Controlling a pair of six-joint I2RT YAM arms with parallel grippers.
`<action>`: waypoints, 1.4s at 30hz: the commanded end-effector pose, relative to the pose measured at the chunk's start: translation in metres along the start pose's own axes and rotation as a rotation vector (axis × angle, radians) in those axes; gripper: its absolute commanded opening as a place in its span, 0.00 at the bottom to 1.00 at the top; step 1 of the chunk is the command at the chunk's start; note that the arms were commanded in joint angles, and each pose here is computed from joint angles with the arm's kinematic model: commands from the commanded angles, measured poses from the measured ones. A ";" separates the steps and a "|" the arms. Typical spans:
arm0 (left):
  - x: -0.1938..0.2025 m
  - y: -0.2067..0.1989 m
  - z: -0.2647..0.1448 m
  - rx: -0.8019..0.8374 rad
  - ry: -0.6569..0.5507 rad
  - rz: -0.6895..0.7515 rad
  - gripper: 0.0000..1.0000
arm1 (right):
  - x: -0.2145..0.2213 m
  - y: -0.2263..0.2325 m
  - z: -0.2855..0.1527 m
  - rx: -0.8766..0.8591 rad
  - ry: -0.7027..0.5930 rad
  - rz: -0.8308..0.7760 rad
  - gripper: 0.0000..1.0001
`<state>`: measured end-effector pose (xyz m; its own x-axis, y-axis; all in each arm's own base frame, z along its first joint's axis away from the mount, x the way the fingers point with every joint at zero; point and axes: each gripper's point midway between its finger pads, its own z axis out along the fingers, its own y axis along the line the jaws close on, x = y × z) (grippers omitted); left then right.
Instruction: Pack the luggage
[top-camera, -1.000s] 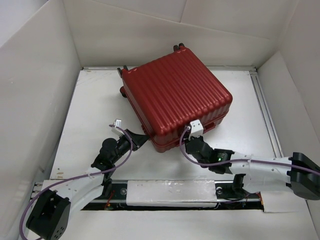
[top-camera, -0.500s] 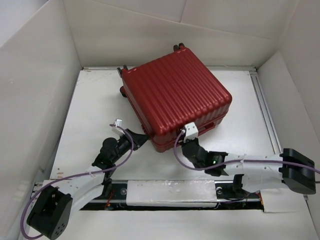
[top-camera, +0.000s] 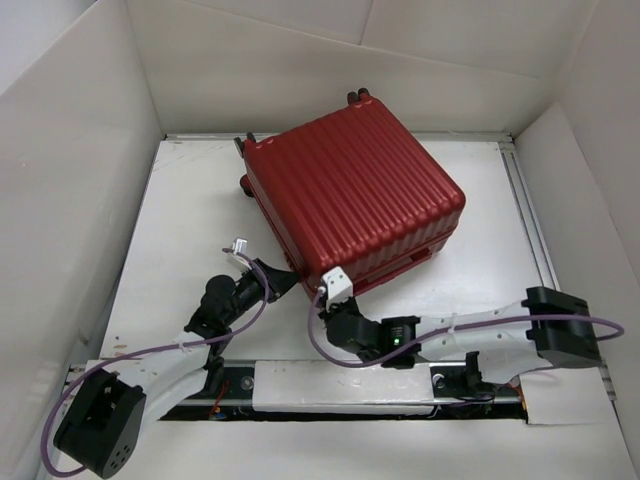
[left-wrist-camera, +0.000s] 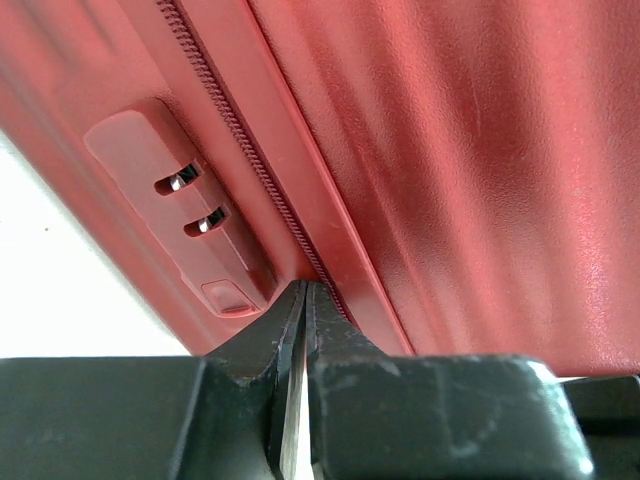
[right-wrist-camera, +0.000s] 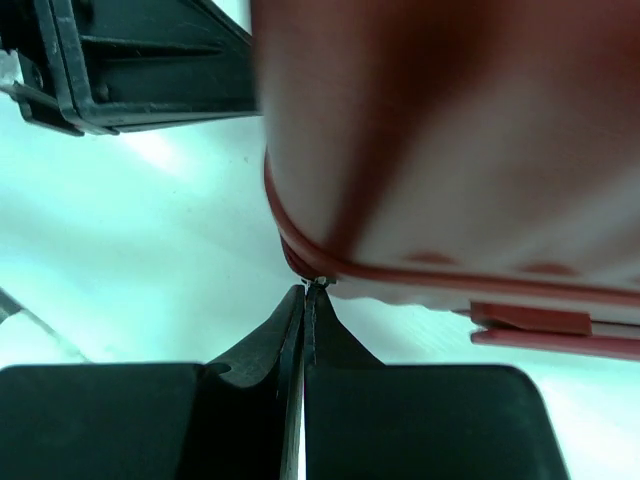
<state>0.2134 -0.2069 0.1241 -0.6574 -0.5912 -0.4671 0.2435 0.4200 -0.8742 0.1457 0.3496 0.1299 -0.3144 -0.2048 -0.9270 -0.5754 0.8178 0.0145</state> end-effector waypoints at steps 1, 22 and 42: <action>0.008 -0.007 -0.005 0.063 0.021 0.013 0.00 | -0.030 0.101 -0.017 -0.326 -0.029 0.095 0.00; 0.032 -0.026 -0.025 0.155 0.155 0.020 0.00 | -0.076 0.074 0.057 0.003 -0.335 0.401 0.32; -0.088 -0.048 -0.029 -0.147 -0.256 0.152 0.74 | 0.036 -0.102 -0.031 0.382 -0.041 0.540 0.63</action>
<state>0.2195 -0.1658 0.1851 -0.4938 -0.6426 -0.5858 0.2368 0.5488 -0.8017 0.1599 0.2590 0.1104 -0.4332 0.2825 -0.8559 -0.1099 0.9260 0.3612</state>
